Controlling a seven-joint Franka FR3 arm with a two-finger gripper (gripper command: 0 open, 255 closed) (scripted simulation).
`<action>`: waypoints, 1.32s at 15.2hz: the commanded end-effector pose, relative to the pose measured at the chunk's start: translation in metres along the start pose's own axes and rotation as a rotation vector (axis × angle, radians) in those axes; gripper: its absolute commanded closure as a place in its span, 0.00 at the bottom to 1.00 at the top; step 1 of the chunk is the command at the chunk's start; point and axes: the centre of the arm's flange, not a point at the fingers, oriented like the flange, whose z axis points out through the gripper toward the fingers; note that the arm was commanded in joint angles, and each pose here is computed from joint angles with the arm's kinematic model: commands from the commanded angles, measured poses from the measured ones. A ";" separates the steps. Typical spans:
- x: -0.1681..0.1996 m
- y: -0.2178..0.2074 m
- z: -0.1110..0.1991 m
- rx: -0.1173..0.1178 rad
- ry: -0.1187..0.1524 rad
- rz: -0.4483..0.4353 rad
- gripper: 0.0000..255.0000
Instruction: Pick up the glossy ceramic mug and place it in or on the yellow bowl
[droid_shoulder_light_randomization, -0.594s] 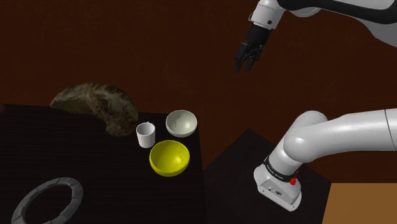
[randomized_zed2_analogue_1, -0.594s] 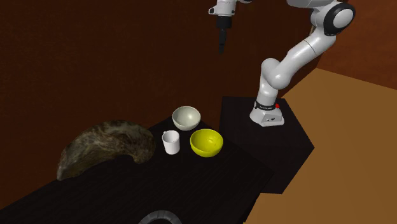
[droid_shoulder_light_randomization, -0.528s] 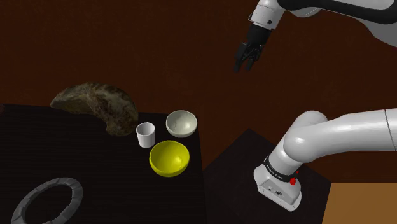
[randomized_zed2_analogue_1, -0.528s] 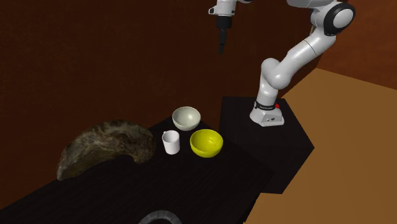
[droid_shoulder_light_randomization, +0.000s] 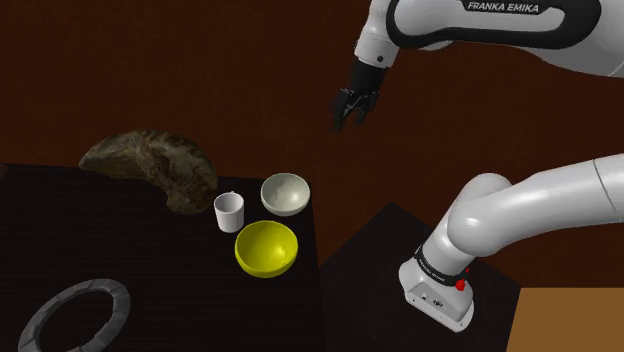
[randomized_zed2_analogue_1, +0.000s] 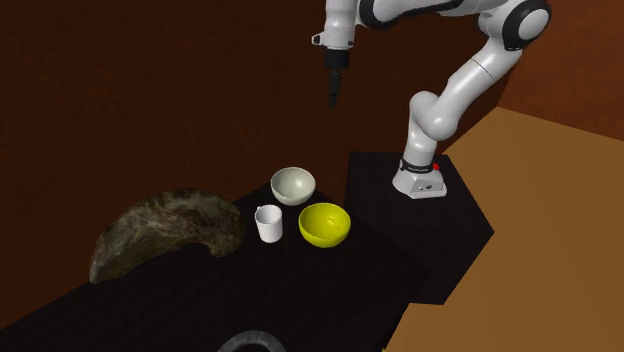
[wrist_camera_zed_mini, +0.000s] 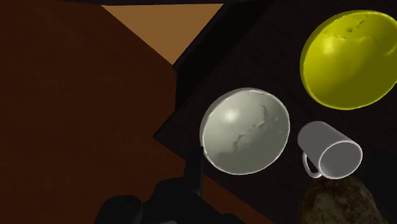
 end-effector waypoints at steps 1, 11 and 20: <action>0.011 -0.019 0.018 -0.010 0.001 -0.008 0.00; 0.067 -0.105 0.109 -0.062 -0.002 -0.047 0.00; 0.113 -0.180 0.196 -0.109 -0.005 -0.083 0.00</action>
